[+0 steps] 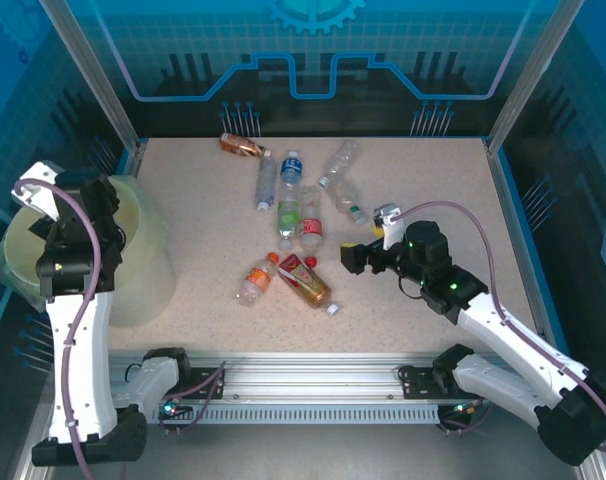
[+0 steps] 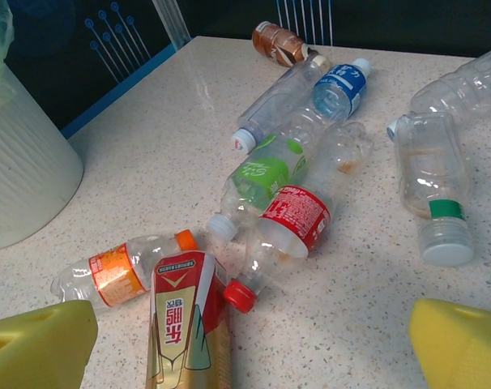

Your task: Put the plastic bottles in the bin

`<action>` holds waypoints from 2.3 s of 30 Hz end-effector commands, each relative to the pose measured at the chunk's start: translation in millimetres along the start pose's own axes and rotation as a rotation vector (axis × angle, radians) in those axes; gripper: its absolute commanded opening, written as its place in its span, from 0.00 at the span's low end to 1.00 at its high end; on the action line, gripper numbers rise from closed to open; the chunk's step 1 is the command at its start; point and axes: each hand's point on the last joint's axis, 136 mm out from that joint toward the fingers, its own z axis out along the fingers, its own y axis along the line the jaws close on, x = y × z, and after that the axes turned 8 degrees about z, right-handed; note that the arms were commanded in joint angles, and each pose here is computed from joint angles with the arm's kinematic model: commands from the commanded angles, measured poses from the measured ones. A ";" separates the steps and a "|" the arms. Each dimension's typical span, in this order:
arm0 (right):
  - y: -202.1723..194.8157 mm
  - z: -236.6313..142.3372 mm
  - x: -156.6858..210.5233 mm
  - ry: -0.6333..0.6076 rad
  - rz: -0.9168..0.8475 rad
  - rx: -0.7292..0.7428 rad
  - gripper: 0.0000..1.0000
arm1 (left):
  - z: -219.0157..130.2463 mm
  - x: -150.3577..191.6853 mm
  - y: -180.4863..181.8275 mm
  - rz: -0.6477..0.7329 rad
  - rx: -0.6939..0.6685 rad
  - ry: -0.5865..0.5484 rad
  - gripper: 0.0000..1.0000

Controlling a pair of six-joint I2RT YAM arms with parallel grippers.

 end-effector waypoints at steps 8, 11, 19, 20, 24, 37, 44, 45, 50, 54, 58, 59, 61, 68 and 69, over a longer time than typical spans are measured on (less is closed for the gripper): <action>20.9 5.0 -18.8 -0.016 -0.051 -0.070 1.00 | 18.2 45.5 35.3 -0.037 -0.107 0.180 0.62; 22.9 5.8 -17.1 -0.006 -0.056 -0.076 1.00 | 26.6 58.2 37.6 -0.071 -0.106 0.232 0.63; 23.0 4.1 -12.2 0.012 -0.068 -0.066 1.00 | 41.1 85.6 38.6 -0.132 -0.110 0.321 0.74; 22.3 3.8 -11.3 0.013 -0.069 -0.063 1.00 | 41.7 86.7 38.9 -0.130 -0.113 0.325 0.78; 19.4 2.6 -9.5 0.012 -0.067 -0.049 1.00 | 40.2 85.7 35.6 -0.133 -0.095 0.338 0.90; 16.5 4.8 -10.6 0.008 -0.060 -0.031 1.00 | 20.6 66.7 6.6 -0.182 0.097 0.355 0.99; 15.0 6.7 -11.0 0.013 -0.062 -0.022 1.00 | 24.9 69.1 13.4 -0.191 0.030 0.387 0.99; 13.3 6.9 -10.9 0.013 -0.057 -0.012 1.00 | 23.7 66.1 9.7 -0.196 0.052 0.384 0.99; -7.2 9.9 1.5 0.052 0.009 0.093 1.00 | 4.1 42.9 -16.5 -0.225 0.253 0.322 0.99; -13.7 14.3 20.2 0.118 0.075 0.119 1.00 | -23.3 24.0 -48.1 -0.250 0.505 0.251 0.99; -15.4 17.7 36.5 0.158 0.090 0.133 1.00 | -49.4 10.8 -76.1 -0.287 0.731 0.216 0.99; -13.8 18.7 39.8 0.161 0.088 0.127 1.00 | -55.8 8.0 -82.9 -0.289 0.784 0.218 0.99; -8.4 21.1 48.7 0.173 0.067 0.099 1.00 | -67.5 6.0 -97.8 -0.296 0.893 0.240 0.99; 20.0 31.6 88.2 0.233 -0.095 -0.013 1.00 | -107.4 16.9 -157.4 -0.205 1.159 0.241 0.99; 24.2 32.9 92.3 0.236 -0.111 -0.025 1.00 | -111.6 21.3 -165.3 -0.173 1.180 0.246 0.99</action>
